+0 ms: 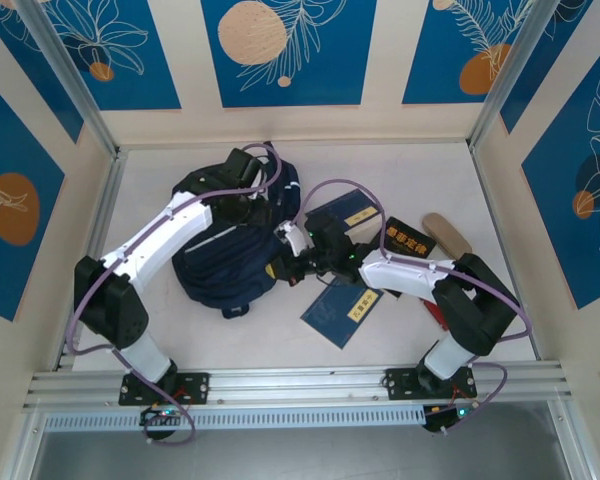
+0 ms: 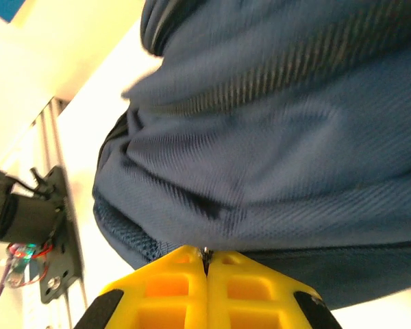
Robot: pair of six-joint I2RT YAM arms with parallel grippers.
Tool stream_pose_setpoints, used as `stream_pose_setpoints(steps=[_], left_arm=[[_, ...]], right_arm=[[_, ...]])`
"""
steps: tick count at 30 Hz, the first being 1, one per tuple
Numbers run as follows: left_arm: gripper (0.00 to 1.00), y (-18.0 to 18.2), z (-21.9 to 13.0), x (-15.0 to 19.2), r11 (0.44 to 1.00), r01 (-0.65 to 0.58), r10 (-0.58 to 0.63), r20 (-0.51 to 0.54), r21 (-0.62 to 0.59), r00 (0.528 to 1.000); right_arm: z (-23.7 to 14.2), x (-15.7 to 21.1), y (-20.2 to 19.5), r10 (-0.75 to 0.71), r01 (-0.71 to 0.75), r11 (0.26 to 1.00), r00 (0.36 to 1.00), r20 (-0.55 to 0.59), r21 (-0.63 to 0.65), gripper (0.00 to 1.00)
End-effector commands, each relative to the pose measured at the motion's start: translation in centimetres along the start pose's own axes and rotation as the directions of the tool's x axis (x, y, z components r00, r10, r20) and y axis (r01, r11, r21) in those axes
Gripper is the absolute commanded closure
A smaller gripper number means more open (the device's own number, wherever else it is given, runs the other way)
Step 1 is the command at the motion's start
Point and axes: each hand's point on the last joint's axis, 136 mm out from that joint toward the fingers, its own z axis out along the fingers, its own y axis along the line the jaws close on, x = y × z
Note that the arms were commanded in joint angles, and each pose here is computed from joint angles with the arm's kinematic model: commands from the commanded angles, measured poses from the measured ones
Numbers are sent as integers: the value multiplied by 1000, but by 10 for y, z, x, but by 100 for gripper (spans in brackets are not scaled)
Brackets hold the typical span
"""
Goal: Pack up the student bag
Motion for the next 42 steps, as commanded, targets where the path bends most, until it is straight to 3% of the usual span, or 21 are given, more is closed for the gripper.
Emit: stream_pose_setpoints(steps=[1, 4, 10, 16, 23, 29, 37, 42], left_arm=[[45, -2, -19, -23, 987, 59, -65, 39, 152, 997], [36, 11, -25, -18, 985, 16, -23, 39, 173, 999], [31, 14, -14, 8, 947, -256, 261, -3, 195, 965], [31, 11, 20, 23, 890, -409, 424, -37, 200, 905], [37, 9, 63, 17, 855, -501, 513, -76, 137, 855], [51, 20, 88, 6, 858, -512, 514, -111, 51, 850], [71, 29, 91, -4, 880, -475, 470, -96, -30, 877], [97, 30, 80, -10, 898, -435, 431, -65, -65, 900]], right_arm=[[-29, -44, -20, 35, -44, 998, 986, 162, 49, 100], [-40, -55, -43, 74, -86, 994, 981, 182, 62, 100], [-49, -73, -83, 106, -119, 991, 979, 176, 66, 100], [-53, -85, -100, 124, -133, 990, 976, 181, 38, 100], [-53, -91, -98, 129, -132, 991, 978, 164, 12, 100], [-52, -87, -96, 140, -141, 990, 980, 143, -4, 100], [-54, -81, -93, 122, -123, 992, 985, 118, 5, 100], [-58, -75, -97, 113, -120, 991, 988, 107, 62, 100]])
